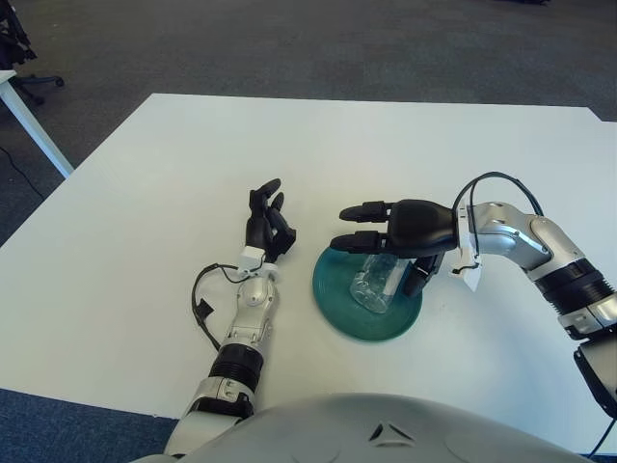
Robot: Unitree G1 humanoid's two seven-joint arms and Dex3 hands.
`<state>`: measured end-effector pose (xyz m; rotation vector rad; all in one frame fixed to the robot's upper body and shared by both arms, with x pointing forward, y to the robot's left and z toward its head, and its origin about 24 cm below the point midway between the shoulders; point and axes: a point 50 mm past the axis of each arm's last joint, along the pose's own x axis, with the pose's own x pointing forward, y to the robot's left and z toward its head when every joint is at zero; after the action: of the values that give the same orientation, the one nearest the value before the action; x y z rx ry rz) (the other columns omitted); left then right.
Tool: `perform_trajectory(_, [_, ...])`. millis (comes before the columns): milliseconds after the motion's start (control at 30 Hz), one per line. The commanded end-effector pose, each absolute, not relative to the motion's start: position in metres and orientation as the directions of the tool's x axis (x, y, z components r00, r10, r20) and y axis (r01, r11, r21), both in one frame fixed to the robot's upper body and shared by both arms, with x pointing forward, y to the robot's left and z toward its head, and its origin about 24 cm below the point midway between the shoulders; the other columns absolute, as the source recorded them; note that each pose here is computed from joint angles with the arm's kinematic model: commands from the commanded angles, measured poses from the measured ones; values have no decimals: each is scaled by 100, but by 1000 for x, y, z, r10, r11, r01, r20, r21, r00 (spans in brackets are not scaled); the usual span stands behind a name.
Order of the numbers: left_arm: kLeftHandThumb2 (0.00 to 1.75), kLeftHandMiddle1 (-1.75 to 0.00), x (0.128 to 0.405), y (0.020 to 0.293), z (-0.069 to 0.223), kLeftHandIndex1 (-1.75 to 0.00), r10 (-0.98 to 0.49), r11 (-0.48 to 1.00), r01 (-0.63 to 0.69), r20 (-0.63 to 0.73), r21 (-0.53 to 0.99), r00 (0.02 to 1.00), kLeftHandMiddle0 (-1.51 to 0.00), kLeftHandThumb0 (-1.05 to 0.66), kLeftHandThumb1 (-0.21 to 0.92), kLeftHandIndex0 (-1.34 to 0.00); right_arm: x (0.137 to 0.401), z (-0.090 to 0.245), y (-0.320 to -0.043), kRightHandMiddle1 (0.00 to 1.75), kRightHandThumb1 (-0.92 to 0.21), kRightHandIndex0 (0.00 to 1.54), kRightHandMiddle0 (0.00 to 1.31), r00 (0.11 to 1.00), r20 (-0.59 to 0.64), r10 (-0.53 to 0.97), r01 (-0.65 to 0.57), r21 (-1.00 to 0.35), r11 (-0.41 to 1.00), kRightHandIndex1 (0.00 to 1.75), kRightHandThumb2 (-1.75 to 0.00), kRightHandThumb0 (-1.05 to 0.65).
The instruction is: Put the bottle into the plate.
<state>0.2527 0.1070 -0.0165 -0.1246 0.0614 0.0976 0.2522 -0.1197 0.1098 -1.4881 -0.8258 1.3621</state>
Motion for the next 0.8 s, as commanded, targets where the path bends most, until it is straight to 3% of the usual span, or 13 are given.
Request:
perform_trajectory(0, [109, -20, 237, 90, -37, -99, 73, 975, -112, -201, -192, 977, -40, -77, 92, 0, 256, 116, -120, 0, -92, 0, 0, 163, -346, 924, -92, -938, -335, 0, -77, -76])
perform_trajectory(400, [107, -20, 234, 92, -38, -103, 60, 971, -101, -188, -215, 980, -40, -79, 92, 0, 260, 117, -124, 0, -92, 0, 0, 198, -295, 935, -91, -955, -283, 0, -77, -98])
perform_trajectory(533, [106, -20, 234, 94, -38, -100, 74, 976, -106, -166, -190, 983, -40, -79, 92, 0, 275, 126, -132, 0, -92, 0, 0, 291, -135, 947, -231, -971, -67, 0, -80, -102])
perform_trajectory(767, [105, -22, 235, 97, -40, -101, 91, 983, -113, -149, -146, 985, -43, -80, 92, 0, 293, 125, -139, 0, -92, 0, 0, 403, -37, 915, -406, -903, 142, 0, -80, -104])
